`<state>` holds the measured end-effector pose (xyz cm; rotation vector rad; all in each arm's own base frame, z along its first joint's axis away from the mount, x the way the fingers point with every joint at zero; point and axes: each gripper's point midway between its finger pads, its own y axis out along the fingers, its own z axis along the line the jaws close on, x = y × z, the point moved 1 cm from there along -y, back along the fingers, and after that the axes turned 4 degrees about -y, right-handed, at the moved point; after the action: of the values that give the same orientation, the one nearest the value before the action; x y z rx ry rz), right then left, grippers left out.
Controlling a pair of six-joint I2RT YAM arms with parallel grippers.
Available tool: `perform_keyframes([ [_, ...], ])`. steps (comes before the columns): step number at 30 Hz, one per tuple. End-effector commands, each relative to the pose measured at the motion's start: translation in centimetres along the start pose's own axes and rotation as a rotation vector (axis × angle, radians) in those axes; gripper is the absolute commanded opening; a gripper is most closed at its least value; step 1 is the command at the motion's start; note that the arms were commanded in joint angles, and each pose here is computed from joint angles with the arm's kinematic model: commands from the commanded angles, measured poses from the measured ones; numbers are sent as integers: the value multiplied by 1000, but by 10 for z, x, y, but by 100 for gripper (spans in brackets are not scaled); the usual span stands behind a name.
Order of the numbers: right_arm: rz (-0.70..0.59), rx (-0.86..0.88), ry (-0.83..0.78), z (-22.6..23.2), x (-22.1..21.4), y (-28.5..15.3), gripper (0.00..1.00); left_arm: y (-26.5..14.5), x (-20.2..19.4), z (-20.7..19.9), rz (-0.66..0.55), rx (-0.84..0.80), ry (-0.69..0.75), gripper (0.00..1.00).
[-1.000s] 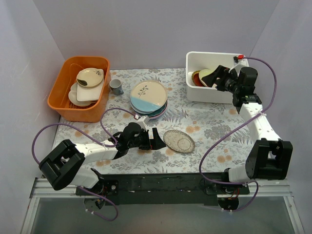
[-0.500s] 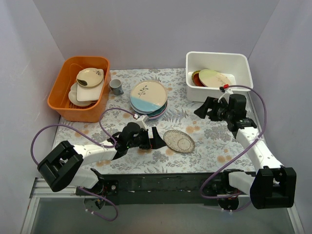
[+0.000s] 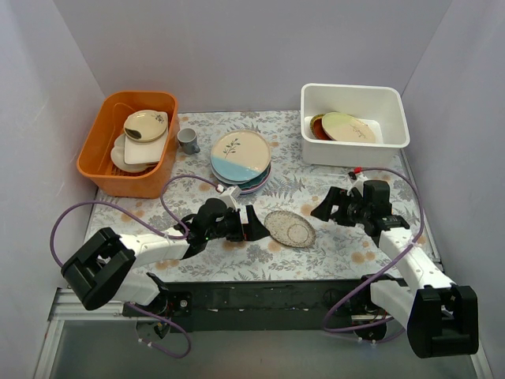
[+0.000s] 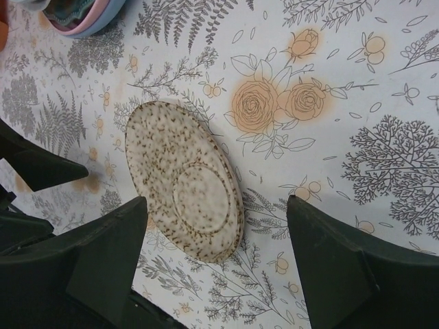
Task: Place the plates into the plastic bin on the countertop
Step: Pick up the plate at the center of the board.
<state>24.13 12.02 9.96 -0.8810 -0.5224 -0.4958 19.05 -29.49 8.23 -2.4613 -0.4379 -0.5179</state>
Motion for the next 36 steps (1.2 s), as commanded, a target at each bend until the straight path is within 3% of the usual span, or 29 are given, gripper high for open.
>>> perform_keyframes([
  [1,24,30,3,5,-14,-2,86,-1,-2,-2,-2,-18,6,98],
  [17,135,50,72,-1,-64,2,76,1,-3,-1,7,-16,3,98],
  [36,186,68,120,-7,-90,16,53,2,-3,-3,10,-16,8,98],
])
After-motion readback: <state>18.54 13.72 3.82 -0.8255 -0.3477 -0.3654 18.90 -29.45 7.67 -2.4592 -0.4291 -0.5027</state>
